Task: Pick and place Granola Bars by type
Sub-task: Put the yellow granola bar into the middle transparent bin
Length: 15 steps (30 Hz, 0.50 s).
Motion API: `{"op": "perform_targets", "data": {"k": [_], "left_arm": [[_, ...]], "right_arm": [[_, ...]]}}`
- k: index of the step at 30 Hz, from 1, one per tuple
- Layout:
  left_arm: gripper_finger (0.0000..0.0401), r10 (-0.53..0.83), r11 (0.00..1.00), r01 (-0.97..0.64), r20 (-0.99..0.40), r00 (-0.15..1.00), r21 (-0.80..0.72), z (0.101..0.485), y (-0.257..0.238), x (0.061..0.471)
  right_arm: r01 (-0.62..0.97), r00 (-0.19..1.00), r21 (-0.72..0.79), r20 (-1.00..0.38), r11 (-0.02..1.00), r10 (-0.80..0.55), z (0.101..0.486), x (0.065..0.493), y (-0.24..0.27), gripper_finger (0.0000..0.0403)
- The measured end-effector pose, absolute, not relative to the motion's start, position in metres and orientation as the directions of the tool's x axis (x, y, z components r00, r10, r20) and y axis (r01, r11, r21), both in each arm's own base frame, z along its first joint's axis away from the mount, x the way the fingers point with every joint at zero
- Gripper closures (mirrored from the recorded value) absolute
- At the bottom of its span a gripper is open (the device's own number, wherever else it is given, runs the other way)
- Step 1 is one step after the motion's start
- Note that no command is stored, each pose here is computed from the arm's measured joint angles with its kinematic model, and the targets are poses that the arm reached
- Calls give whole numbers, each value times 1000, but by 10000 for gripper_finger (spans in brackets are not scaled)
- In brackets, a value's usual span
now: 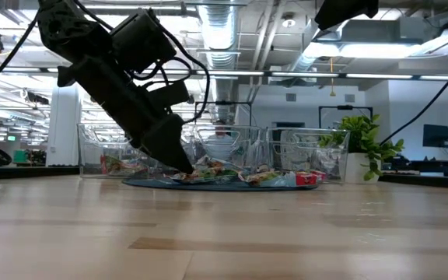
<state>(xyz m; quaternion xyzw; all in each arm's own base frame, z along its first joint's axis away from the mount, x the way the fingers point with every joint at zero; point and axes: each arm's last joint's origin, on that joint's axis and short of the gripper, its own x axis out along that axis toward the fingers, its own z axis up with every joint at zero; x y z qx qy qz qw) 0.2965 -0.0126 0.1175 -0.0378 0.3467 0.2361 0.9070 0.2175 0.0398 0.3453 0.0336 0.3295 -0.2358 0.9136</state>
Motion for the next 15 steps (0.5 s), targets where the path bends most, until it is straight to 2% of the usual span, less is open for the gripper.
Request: {"op": "perform_targets", "data": {"k": [4,15], "left_arm": [[219,351,903,-426,-676,648,61,116,-10,296],[219,353,900,-429,-705,615,76,113,-9,293]], "right_arm": [[462,672,-82,-618,883,-409,345,217,40,283],[467,673,-74,-616,881,-409,345,218,40,283]]}}
